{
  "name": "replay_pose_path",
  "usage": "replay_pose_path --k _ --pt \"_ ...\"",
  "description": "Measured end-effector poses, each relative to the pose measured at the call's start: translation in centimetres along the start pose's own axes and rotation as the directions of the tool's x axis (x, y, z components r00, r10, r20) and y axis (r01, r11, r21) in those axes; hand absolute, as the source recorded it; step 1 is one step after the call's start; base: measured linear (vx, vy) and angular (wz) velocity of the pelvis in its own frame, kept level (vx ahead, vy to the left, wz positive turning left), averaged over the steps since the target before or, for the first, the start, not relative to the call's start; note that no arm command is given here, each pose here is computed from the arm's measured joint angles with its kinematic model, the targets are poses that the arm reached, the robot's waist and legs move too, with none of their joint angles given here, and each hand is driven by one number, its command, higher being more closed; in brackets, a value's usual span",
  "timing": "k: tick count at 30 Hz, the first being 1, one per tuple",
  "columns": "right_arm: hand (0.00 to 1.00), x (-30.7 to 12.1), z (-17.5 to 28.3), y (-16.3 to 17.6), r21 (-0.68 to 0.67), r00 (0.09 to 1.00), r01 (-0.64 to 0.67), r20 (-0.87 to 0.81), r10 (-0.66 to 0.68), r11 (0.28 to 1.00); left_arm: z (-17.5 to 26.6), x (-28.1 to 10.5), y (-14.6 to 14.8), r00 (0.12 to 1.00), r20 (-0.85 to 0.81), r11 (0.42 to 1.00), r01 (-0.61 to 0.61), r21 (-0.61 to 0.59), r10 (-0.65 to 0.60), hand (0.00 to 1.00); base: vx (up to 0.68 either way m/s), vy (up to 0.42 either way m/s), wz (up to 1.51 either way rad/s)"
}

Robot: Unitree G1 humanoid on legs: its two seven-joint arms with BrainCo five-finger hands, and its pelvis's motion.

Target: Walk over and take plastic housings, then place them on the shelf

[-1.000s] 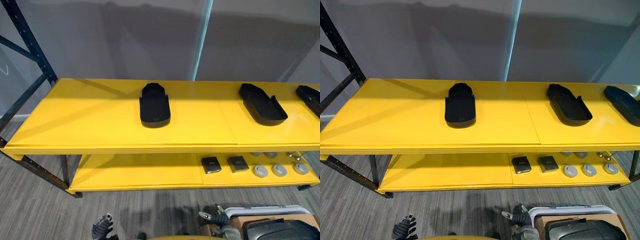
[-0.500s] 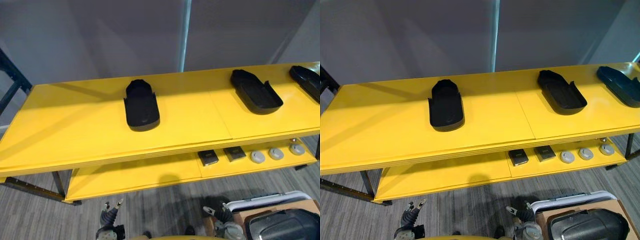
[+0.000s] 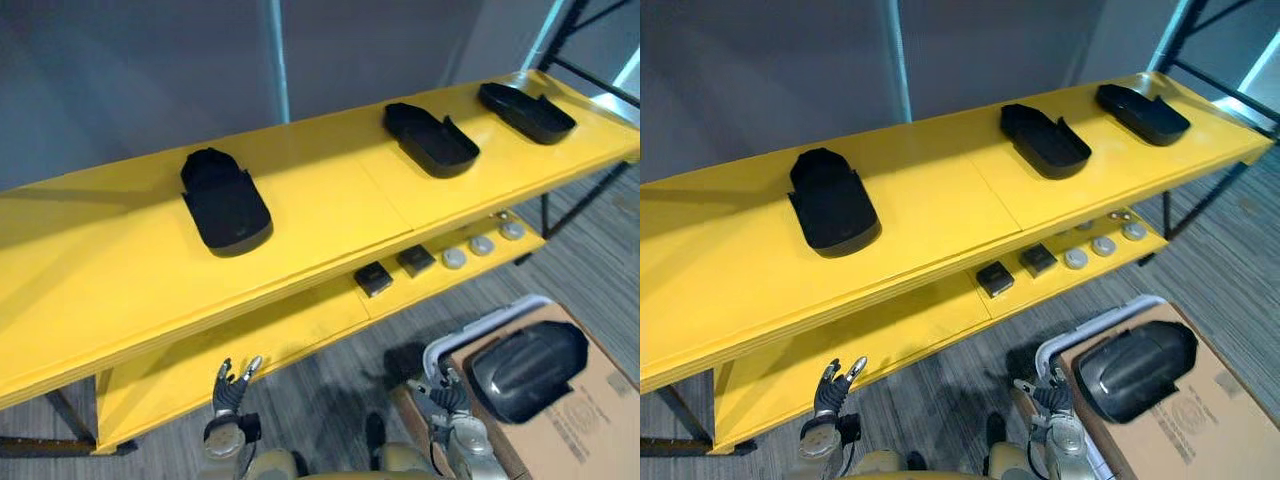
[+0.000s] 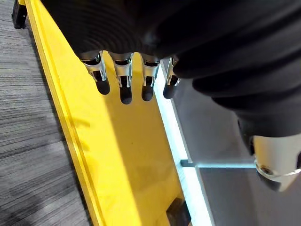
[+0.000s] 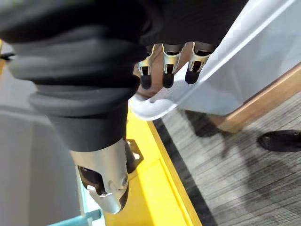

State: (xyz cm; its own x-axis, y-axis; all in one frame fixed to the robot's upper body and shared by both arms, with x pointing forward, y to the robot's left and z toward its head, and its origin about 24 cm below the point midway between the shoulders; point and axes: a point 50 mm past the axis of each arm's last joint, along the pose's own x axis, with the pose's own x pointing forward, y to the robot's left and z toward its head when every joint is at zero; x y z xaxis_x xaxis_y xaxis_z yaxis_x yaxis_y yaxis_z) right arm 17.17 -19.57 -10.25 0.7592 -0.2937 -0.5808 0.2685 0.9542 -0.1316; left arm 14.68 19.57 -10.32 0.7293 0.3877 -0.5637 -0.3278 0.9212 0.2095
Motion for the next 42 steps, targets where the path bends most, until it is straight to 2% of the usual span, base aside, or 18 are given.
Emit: replay_pose_path --k 3,6,13,20,24,31,42 --pt "0.00 0.6 -0.2 0.0 -0.019 1.000 -0.003 -0.026 0.002 1.000 0.2 0.3 0.2 1.000 0.004 1.000 0.000 0.010 0.000 0.00 0.03 -0.095 -0.81" --pt "0.00 1.3 -0.8 -1.7 -0.076 0.997 0.021 -0.072 -0.026 0.997 -0.1 0.4 -1.1 0.999 -0.028 1.000 0.029 -0.007 -0.029 0.00 0.03 -0.202 -0.64" --pt "0.00 1.4 -0.9 -2.2 -0.073 0.996 0.040 -0.082 -0.046 0.997 -0.3 0.5 -2.1 0.997 -0.043 0.997 0.072 0.025 -0.071 0.00 0.03 -0.106 -0.42" --pt "0.00 2.0 0.0 -2.8 -0.027 0.993 0.095 -0.063 -0.096 0.995 -1.8 0.1 -2.0 0.992 -0.107 0.997 0.070 0.030 -0.067 0.00 -0.04 0.120 -1.18" --pt "0.00 1.4 -1.3 -2.9 -0.019 0.986 0.117 -0.113 -0.119 0.993 -2.0 0.5 -1.1 0.991 -0.124 0.998 0.055 0.043 -0.049 0.00 -0.02 0.214 -1.06" --pt "0.00 0.4 -3.2 -3.1 -0.016 0.977 0.127 -0.170 -0.128 0.992 -2.7 0.4 -0.9 0.987 -0.151 0.996 0.060 0.060 -0.050 0.00 0.13 0.097 -0.28" --pt "0.00 0.7 -2.7 -3.5 -0.024 0.978 0.133 -0.157 -0.135 0.991 -3.6 0.2 -0.7 0.981 -0.188 0.997 0.058 0.058 -0.046 0.00 0.09 0.016 -0.38"
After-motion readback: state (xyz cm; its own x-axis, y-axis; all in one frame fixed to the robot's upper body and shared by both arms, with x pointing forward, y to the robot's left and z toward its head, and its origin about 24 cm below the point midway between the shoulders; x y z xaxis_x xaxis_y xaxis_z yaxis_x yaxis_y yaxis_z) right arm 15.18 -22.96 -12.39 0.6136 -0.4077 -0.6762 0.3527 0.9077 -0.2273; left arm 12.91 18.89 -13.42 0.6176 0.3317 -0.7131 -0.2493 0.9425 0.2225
